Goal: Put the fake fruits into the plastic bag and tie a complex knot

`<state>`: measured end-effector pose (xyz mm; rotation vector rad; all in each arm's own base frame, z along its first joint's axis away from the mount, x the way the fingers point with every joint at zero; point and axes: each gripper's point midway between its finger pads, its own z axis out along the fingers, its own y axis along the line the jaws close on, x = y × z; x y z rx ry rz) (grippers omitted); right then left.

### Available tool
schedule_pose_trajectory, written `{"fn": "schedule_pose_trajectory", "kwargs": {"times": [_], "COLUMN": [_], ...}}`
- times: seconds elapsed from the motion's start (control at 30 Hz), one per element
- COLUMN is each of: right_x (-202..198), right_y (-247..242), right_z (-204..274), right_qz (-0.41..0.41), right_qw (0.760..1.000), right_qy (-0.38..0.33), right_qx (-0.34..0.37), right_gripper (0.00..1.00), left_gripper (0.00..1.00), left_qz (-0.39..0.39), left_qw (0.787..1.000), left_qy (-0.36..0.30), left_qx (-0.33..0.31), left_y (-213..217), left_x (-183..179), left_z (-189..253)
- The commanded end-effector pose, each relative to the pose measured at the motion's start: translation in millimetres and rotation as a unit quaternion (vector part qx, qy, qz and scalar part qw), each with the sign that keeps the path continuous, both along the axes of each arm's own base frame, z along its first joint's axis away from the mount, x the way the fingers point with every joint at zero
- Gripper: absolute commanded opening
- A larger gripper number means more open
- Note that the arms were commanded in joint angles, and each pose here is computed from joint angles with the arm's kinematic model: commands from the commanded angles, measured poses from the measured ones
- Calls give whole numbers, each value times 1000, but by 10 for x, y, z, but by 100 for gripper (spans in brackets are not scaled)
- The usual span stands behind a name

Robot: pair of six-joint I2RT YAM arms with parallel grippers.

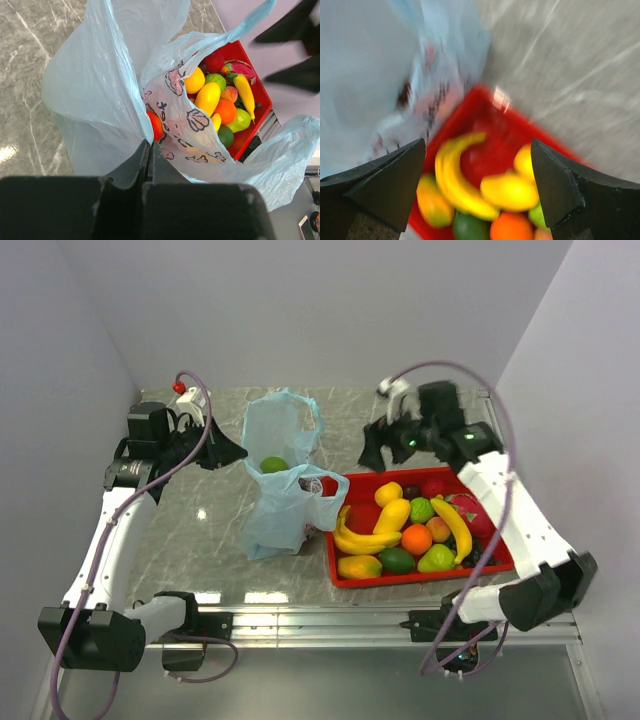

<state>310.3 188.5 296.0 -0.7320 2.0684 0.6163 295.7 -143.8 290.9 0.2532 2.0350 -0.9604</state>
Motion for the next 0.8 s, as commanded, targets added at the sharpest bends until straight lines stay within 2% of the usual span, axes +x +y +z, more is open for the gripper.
{"fn": "schedule_pose_trajectory", "kwargs": {"times": [0.0, 0.03, 0.2, 0.37, 0.77], "right_x": [-380, -432, -737, -765, -1060], "right_y": [96, 55, 270, 329, 429], "right_z": [-916, -1124, -1564, -1925, -2376], "right_qz": [62, 60, 121, 149, 177], "right_qw": [987, 982, 967, 959, 943], "right_qy": [118, 129, 150, 145, 209], "right_qx": [-89, -122, -166, -192, -188], "right_gripper": [94, 95, 97, 98, 99], "left_gripper": [0, 0, 0, 0, 0], "left_qz": [-7, -5, -3, -4, -1], "left_qw": [1000, 1000, 1000, 1000, 1000], "left_qy": [-12, -11, -11, -9, -6], "left_qx": [-7, -8, -5, -3, -4], "left_y": [-13, -12, -4, 2, 7], "left_x": [15, 17, 25, 6, -10], "left_z": [65, 64, 70, 59, 20]}}
